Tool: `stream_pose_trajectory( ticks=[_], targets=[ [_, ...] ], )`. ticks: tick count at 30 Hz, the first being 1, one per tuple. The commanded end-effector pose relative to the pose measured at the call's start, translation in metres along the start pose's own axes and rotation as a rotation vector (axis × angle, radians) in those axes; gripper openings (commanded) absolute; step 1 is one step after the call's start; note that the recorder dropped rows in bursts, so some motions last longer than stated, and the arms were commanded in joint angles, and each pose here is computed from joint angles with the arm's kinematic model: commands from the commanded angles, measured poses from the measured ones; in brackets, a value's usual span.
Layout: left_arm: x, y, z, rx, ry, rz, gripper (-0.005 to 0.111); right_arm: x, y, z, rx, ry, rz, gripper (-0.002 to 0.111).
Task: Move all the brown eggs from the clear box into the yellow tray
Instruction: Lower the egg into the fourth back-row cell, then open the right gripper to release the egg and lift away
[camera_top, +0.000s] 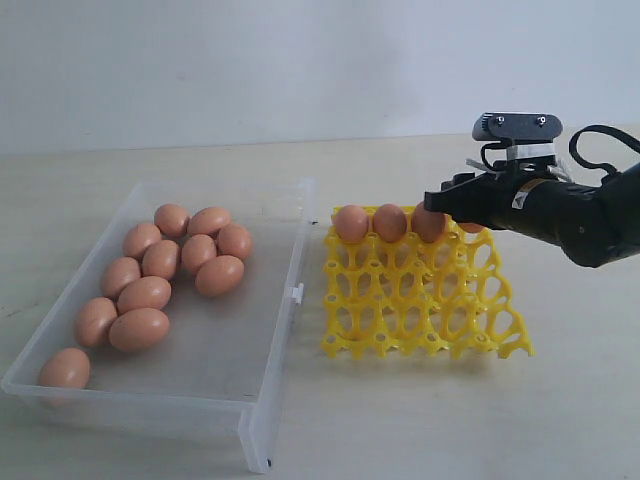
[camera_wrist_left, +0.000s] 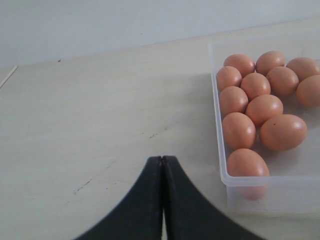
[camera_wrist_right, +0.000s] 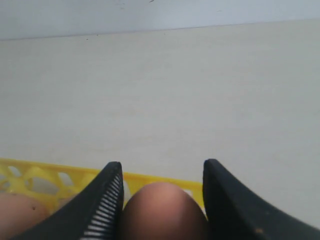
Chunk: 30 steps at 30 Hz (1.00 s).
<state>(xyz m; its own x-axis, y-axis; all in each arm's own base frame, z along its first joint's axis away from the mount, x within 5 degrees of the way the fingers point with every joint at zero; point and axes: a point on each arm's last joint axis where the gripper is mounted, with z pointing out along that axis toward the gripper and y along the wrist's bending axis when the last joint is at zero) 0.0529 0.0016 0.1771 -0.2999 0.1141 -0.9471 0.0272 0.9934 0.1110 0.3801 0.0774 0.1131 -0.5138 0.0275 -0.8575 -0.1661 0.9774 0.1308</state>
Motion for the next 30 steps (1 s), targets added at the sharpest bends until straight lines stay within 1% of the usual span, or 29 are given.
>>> stream_pose_trajectory(
  ticks=[1, 3, 6, 15, 19, 22, 30],
  targets=[
    [-0.002, 0.0, -0.001, 0.006, -0.016, -0.007, 0.0, -0.002, -0.002, 0.001, -0.001, -0.009, 0.001, 0.04],
    [-0.002, 0.0, -0.001, 0.006, -0.016, -0.007, 0.0, -0.002, -0.002, 0.001, -0.001, -0.009, 0.005, 0.05],
    [-0.002, 0.0, -0.001, 0.006, -0.016, -0.007, 0.0, -0.002, -0.002, 0.001, -0.001, -0.009, 0.013, 0.056],
    [-0.002, 0.0, -0.001, 0.006, -0.016, -0.007, 0.0, -0.001, -0.002, 0.001, 0.003, 0.007, 0.016, 0.057],
    [-0.002, 0.0, -0.001, 0.006, -0.016, -0.007, 0.0, -0.006, -0.001, -0.004, 0.004, 0.01, 0.047, 0.057],
    [-0.002, 0.0, -0.001, 0.006, -0.016, -0.007, 0.0, -0.019, 0.001, -0.012, -0.001, -0.024, 0.07, 0.057],
    [-0.002, 0.0, -0.001, 0.006, -0.016, -0.007, 0.0, -0.066, 0.011, -0.048, -0.024, -0.15, 0.058, 0.057]
  ],
)
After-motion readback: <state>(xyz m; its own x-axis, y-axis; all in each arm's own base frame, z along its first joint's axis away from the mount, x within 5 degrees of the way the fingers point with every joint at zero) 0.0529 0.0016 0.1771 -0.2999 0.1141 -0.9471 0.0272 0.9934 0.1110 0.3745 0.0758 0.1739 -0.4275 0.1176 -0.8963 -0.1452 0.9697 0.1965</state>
